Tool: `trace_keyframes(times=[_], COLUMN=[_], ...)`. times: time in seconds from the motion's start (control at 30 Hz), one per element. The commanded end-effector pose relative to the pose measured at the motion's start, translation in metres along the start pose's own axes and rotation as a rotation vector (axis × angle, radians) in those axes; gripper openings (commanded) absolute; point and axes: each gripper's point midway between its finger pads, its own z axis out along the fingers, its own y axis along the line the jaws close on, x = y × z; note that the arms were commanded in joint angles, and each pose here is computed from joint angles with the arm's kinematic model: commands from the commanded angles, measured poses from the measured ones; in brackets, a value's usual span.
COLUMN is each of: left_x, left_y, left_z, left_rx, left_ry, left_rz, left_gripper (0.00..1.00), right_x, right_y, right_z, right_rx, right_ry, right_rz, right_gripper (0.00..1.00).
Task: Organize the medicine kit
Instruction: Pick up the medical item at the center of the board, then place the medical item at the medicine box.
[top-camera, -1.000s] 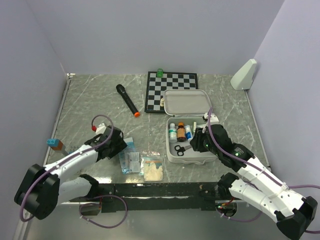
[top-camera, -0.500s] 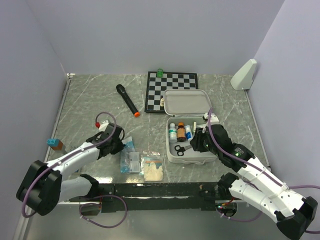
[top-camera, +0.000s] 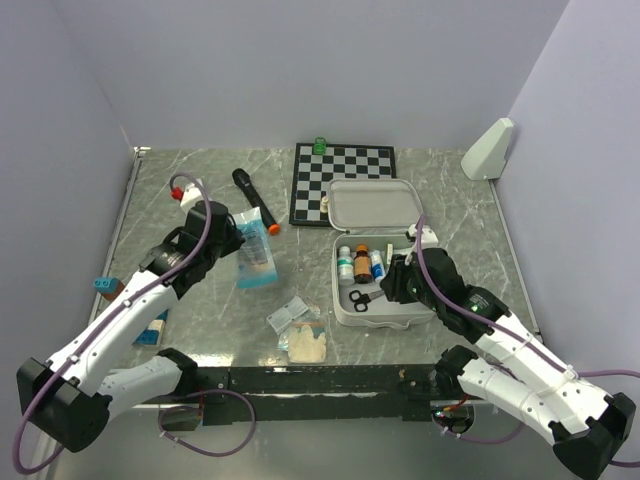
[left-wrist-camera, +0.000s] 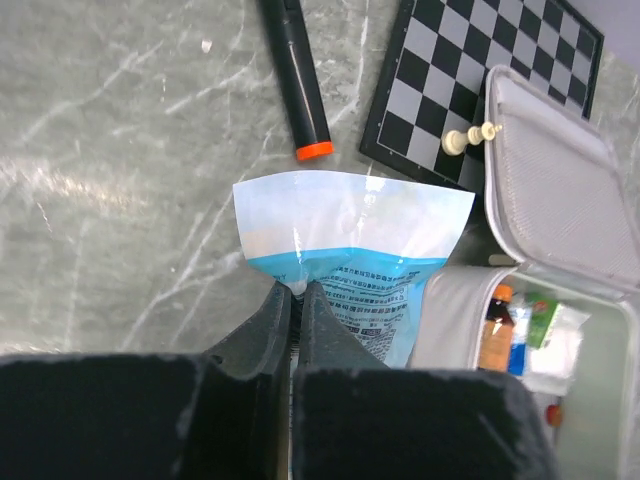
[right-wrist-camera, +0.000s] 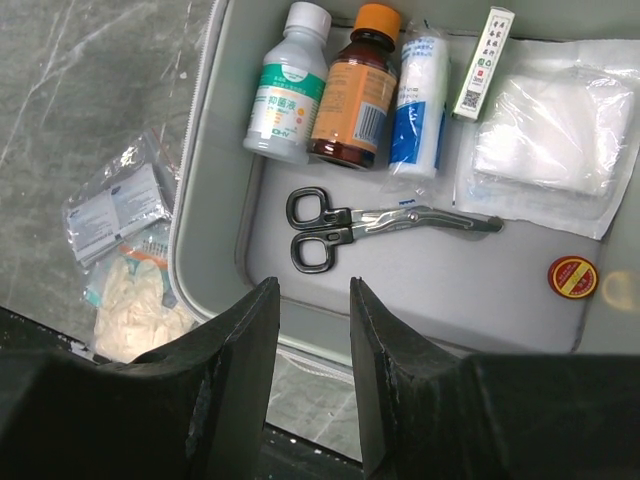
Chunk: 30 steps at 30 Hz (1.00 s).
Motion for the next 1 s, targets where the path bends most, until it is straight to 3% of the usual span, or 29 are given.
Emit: trace_keyframes(times=[0.0,0.1,0.2,0.4,0.53,0.7,0.87,0.97], left_x=[-0.014,-0.010,0.020,0.095,0.128,0.153,0.155,0.165], left_y=[-0.016,-0.066,-0.135,-0.216,-0.242,-0.251,-0.282,-0.297], left_z=[-0.006,-0.025,-0.060,-0.066,-0.052,-0.031,-0.035,-0.041], left_rx=[0.071,0.314,0.545,0.776,0.909,1.017,1.123,1.137], left_ry=[-0.018,-0.017,-0.015,0.076,0.097,0.018,-0.087,-0.078], left_rz=[0.157,0.246,0.420,0.751,0.909,1.101,1.103,1.136], left_gripper=[0.01,0.01,0.01,0.09,0.11,0.06,0.02,0.01], right_x=[-0.031,-0.043,-0.058,-0.061,-0.059,-0.062,-0.062,-0.061], right_y=[0.008,0.006,0.001,-0.010,-0.015,-0.019,-0.022,-0.025], right_z=[-0.017,-0.029,-0.045,-0.065,-0.073,-0.085,-0.090,-0.091], right_rx=[-0.019,-0.002,0.032,0.061,0.075,0.083,0.086,0.098], right_ry=[-0.091,-0.126,-0.177,-0.213,-0.230,-0.264,-0.280,-0.276], right_rz=[-0.002,-0.008,-0.017,-0.005,0.034,0.050,0.050,0.051], right_gripper=[0.41,0.41,0.42,0.42,0.41,0.41,0.41,0.41])
